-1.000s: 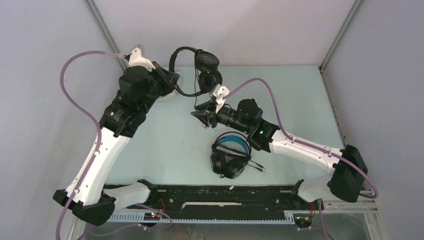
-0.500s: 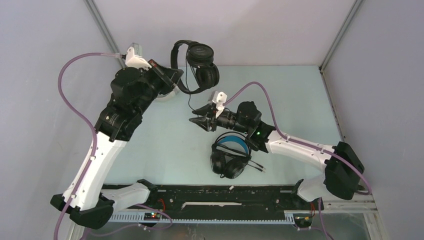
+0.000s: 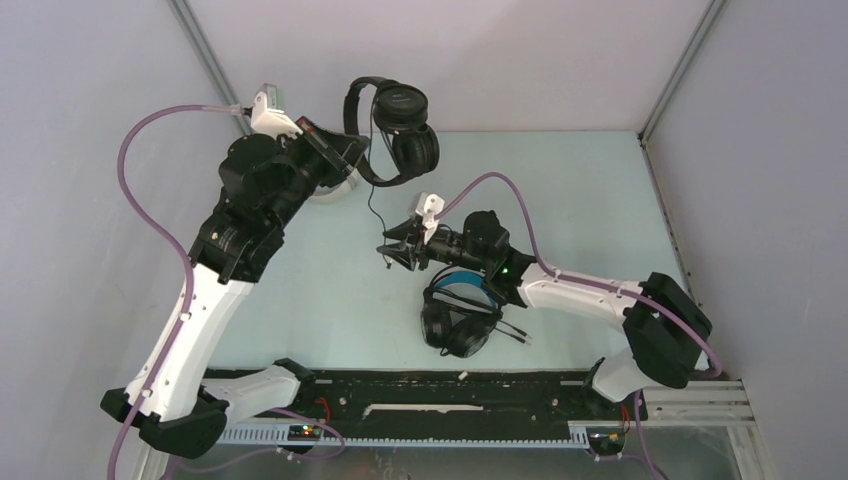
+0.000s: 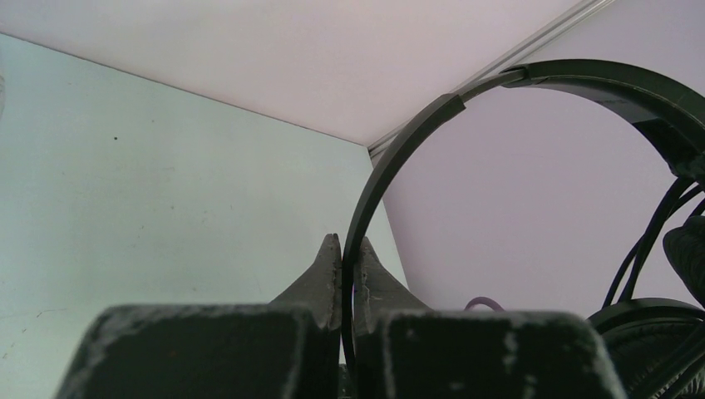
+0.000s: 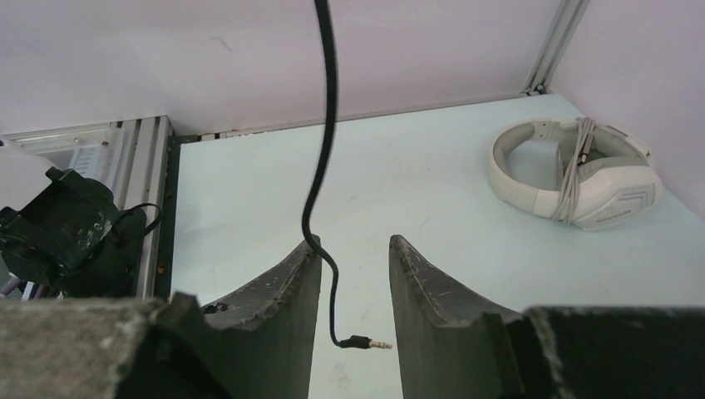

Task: Wrap the headphones
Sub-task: Wrap the headphones cable around the headphones.

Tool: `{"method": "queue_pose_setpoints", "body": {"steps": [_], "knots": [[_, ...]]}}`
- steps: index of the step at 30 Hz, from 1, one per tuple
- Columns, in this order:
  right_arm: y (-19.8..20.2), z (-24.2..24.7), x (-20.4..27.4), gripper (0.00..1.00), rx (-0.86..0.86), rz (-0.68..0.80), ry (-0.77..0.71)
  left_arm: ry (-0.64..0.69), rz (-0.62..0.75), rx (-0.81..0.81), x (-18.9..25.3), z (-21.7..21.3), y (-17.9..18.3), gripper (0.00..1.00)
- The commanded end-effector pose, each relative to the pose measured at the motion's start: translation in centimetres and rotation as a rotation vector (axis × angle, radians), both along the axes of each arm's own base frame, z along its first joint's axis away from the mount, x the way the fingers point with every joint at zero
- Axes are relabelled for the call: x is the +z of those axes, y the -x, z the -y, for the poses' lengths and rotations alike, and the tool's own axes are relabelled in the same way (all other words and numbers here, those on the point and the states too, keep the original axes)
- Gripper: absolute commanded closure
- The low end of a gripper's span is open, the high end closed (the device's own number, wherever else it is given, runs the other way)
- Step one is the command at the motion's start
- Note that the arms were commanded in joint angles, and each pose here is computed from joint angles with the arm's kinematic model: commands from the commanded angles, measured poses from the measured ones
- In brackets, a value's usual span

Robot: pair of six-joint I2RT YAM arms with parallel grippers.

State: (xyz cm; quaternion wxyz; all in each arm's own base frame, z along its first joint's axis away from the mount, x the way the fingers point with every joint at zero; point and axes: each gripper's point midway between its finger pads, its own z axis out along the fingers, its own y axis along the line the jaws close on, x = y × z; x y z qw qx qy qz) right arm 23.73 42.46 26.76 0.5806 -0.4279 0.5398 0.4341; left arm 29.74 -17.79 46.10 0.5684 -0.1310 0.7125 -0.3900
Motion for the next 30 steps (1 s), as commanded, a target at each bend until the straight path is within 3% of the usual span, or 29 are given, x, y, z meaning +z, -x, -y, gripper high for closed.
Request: {"method": "queue_pose_setpoints", "body": {"steps": [1,12,16,19,25,30], "knots": [[-0.6,-0.4,0.6,0.62,-0.005,0.024,-0.050,0.101,0.122,-0.023,5.1,-0.2,1.4,1.00],[0.0,-1.6,-0.4,0.63,0.035,-0.006,-0.104,0.099,0.119,-0.023,5.0,-0.1,1.2,1.00],[-0.4,-1.6,-0.8,0.78,0.027,-0.016,-0.098,0.094,0.122,-0.023,5.1,-0.1,1.2,1.00],[-1.1,-1.4,-1.5,1.00,0.024,-0.055,-0.098,0.095,0.116,-0.030,5.2,0.1,1.2,1.00],[-2.3,-0.1,-3.0,1.00,-0.022,-0.153,-0.073,0.075,0.132,-0.020,5.4,-0.1,1.1,1.00],[-2.7,2.4,-5.1,1.00,-0.073,-0.285,-0.071,-0.043,0.152,0.059,6.3,-1.4,-0.3,1.00]]}}
